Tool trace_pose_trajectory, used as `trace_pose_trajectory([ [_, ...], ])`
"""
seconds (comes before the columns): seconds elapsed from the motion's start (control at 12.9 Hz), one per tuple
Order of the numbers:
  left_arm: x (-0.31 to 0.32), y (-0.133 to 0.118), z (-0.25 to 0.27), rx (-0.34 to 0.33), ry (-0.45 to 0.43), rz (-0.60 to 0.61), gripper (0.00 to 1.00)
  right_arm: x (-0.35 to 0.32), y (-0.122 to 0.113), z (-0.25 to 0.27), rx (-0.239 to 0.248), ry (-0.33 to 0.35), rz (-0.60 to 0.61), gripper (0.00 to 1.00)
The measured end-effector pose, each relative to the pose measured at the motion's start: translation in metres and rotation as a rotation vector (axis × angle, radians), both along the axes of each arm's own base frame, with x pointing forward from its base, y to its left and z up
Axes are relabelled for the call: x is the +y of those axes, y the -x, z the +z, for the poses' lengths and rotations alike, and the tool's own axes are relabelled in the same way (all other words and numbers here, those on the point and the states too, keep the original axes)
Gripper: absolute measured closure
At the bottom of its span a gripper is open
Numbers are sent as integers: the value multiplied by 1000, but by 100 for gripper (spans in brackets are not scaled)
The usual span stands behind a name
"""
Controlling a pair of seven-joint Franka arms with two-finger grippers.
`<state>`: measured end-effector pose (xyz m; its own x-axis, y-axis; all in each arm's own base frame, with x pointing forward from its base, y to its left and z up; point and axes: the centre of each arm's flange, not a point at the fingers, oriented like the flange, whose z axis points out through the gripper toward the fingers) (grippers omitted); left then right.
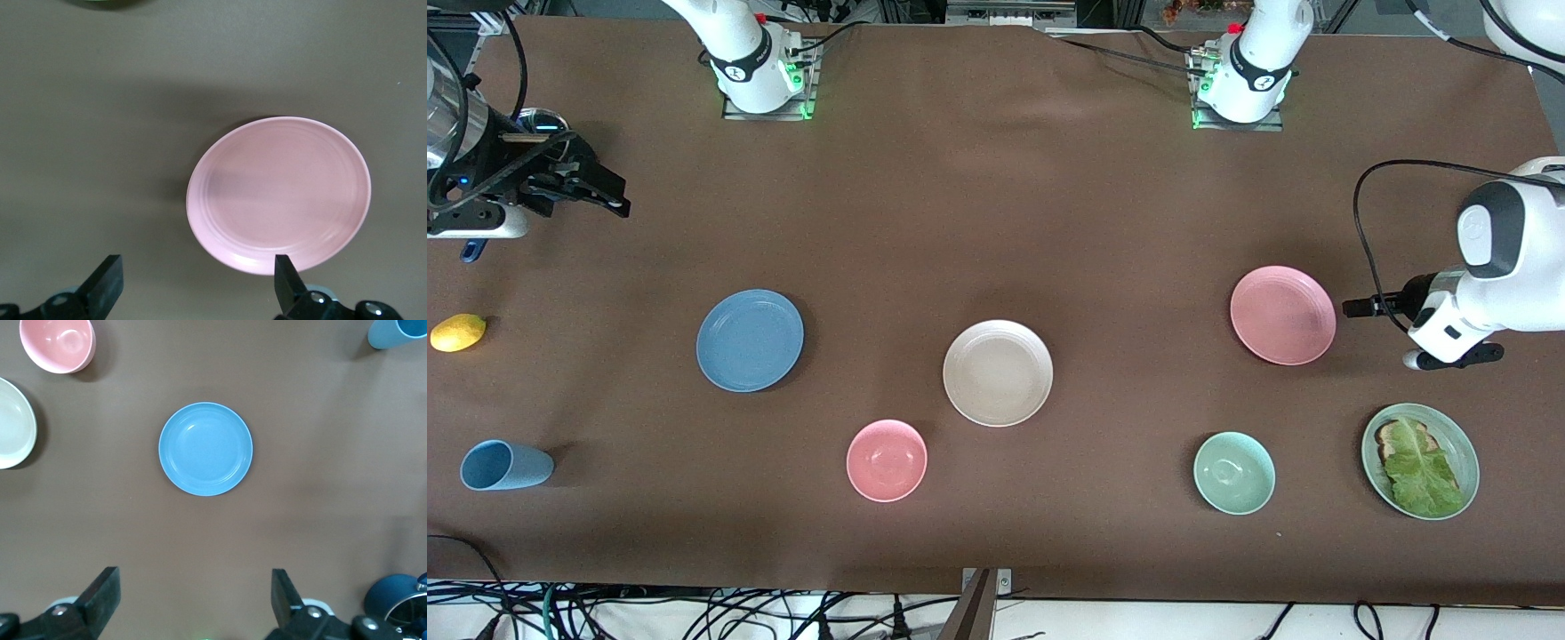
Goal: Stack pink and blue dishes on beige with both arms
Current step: 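Reach the left gripper down to the rim of the large pink plate, then grasp the pink plate rim with the left gripper while the right gripper reaches out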
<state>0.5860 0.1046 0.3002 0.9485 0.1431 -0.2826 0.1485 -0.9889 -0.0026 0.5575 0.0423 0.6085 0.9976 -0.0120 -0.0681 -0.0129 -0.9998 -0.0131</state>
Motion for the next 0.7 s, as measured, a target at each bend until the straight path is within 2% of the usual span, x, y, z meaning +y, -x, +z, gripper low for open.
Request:
trace_pose_trajectory([
  [0.23, 0, 22, -37, -50, -2, -19, 0, -6, 0, 0, 1, 0, -11, 0],
  [0.7, 10, 80, -94, -209, -32, 0, 0, -13, 0, 6, -10, 0, -23, 0],
])
